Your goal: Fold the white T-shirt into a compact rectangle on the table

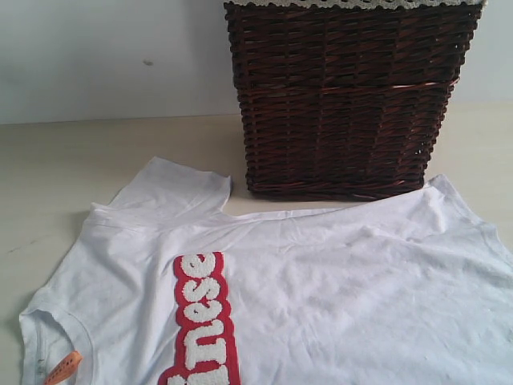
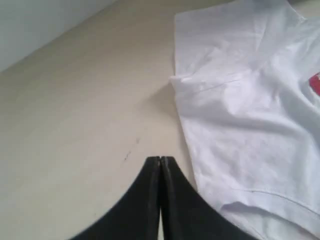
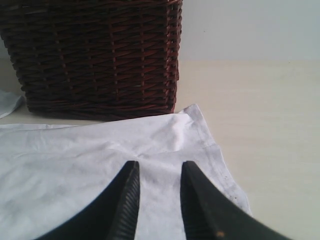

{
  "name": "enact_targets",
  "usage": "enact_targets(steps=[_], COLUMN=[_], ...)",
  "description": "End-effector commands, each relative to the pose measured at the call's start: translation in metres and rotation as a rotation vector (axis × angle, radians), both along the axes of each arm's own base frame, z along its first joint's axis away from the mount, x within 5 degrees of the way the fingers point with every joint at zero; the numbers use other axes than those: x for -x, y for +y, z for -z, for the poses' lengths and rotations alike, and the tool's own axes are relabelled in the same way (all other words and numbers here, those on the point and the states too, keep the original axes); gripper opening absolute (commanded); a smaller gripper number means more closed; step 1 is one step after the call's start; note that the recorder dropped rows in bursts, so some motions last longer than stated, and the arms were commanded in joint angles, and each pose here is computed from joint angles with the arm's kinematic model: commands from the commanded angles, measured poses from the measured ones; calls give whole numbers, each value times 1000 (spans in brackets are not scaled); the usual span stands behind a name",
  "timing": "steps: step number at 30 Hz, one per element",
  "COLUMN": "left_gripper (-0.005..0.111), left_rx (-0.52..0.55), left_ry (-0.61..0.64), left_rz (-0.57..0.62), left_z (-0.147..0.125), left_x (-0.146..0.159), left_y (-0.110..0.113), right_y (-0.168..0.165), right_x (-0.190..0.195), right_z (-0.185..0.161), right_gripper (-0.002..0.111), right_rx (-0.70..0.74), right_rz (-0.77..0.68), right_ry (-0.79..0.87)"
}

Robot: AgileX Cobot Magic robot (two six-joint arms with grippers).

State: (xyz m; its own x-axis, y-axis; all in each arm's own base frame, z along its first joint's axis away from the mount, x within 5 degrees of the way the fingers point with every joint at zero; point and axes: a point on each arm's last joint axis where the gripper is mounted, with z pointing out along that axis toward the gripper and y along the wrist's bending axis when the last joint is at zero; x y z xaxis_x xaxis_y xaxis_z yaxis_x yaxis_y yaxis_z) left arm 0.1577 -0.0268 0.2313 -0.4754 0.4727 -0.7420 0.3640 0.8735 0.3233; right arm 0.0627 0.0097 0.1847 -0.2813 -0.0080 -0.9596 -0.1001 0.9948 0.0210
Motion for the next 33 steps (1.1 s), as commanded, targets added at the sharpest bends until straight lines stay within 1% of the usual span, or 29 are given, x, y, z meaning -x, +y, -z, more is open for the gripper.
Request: enact_targets(steps=[1,3,4,6,7,8,9,10,12,14,15,17,19,20,21,22,23,24,25,26,27,28,30,32,33], left_gripper=[0,0,0,0,0,0,0,0,0,0,0,0,2,5,12,21,33,48,65,83,98,105,104,104,104], left_rx=[-98,-145,-169,-228,-234,-218,-170,-134,-66,-24,-21,-54,-125,-160,-195,-222,-243,-255,-260,-250,-237,-230,-242,-298,-350], left_ry=[20,92,156,303,405,509,585,674,786,817,803,736,667,642,618,606,598,592,594,595,592,591,615,650,680], left_rz=[117,175,210,327,405,498,574,680,888,1036,1079,1102,1104,1085,1075,1077,1080,1086,1084,1072,1056,1034,1037,1032,1026], left_z=[-11,-12,-10,-3,1,6,8,11,14,15,14,17,21,24,28,31,34,38,41,44,47,50,54,57,62], left_x=[-16,-25,-30,-37,-38,-37,-34,-29,-16,-9,-9,-12,-17,-20,-22,-23,-23,-23,-22,-21,-21,-20,-18,-18,-19], left_y=[-12,-21,-26,-37,-43,-49,-56,-62,-71,-76,-77,-77,-75,-73,-72,-70,-69,-68,-68,-68,-68,-67,-66,-60,-56], right_y=[0,0,0,0,0,0,0,0,0,0,0,0,0,0,0,0,0,0,0,0,0,0,0,0,0], right_x=[0,0,0,0,0,0,0,0,0,0,0,0,0,0,0,0,0,0,0,0,0,0,0,0,0], right_z=[0,0,0,0,0,0,0,0,0,0,0,0,0,0,0,0,0,0,0,0,0,0,0,0,0], right_gripper=[30,30,30,30,30,30,30,30,30,30,30,30,30,30,30,30,30,30,30,30,30,30,30,30,30], right_rx=[1,1,1,1,1,1,1,1,1,1,1,1,1,1,1,1,1,1,1,1,1,1,1,1,1], right_rz=[5,5,5,5,5,5,5,5,5,5,5,5,5,5,5,5,5,5,5,5,5,5,5,5,5], right_ry=[-14,-14,-14,-14,-14,-14,-14,-14,-14,-14,-14,-14,-14,-14,-14,-14,-14,-14,-14,-14,-14,-14,-14,-14,-14])
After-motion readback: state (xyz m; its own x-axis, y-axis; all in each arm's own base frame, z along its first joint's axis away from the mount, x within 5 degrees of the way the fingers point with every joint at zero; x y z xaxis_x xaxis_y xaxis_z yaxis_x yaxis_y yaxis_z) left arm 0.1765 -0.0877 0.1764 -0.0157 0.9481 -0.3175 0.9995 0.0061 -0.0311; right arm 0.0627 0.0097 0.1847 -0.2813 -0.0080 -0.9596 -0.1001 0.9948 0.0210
